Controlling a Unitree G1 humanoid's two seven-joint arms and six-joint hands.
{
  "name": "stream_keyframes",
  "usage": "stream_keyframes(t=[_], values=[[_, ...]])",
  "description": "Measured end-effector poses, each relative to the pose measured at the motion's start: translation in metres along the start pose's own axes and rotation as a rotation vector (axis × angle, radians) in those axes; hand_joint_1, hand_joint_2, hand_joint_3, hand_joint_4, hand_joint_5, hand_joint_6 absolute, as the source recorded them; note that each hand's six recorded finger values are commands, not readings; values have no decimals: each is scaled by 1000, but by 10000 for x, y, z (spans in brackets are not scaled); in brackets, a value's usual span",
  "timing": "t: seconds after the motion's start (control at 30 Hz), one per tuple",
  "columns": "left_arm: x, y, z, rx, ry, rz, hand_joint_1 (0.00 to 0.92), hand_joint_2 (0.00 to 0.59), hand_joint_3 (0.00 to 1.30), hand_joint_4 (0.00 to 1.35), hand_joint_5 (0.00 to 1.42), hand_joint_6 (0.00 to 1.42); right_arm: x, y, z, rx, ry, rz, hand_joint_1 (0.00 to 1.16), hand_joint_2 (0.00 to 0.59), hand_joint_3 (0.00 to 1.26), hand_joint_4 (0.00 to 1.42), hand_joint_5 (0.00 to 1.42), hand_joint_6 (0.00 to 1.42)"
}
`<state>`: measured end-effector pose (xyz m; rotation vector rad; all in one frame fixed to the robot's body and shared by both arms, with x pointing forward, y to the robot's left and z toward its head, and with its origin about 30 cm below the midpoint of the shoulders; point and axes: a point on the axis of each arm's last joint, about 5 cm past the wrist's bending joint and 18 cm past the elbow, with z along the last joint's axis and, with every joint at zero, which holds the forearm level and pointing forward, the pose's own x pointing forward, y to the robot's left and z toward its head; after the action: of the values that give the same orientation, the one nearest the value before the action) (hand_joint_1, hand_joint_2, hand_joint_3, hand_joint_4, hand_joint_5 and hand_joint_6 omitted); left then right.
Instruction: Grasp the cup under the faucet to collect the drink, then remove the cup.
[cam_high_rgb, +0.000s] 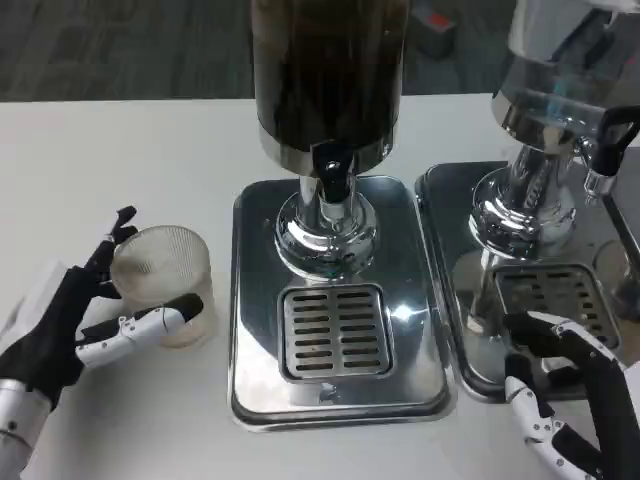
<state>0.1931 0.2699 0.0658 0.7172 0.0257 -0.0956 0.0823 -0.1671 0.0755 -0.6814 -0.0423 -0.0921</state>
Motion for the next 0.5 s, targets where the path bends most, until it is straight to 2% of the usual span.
stream_keyframes(t=[0.5], values=[[49, -94, 27, 49, 27, 1, 437, 51, 124, 195, 382, 495, -32, 7, 10, 9, 12, -4, 481, 469, 397, 377, 372, 495]])
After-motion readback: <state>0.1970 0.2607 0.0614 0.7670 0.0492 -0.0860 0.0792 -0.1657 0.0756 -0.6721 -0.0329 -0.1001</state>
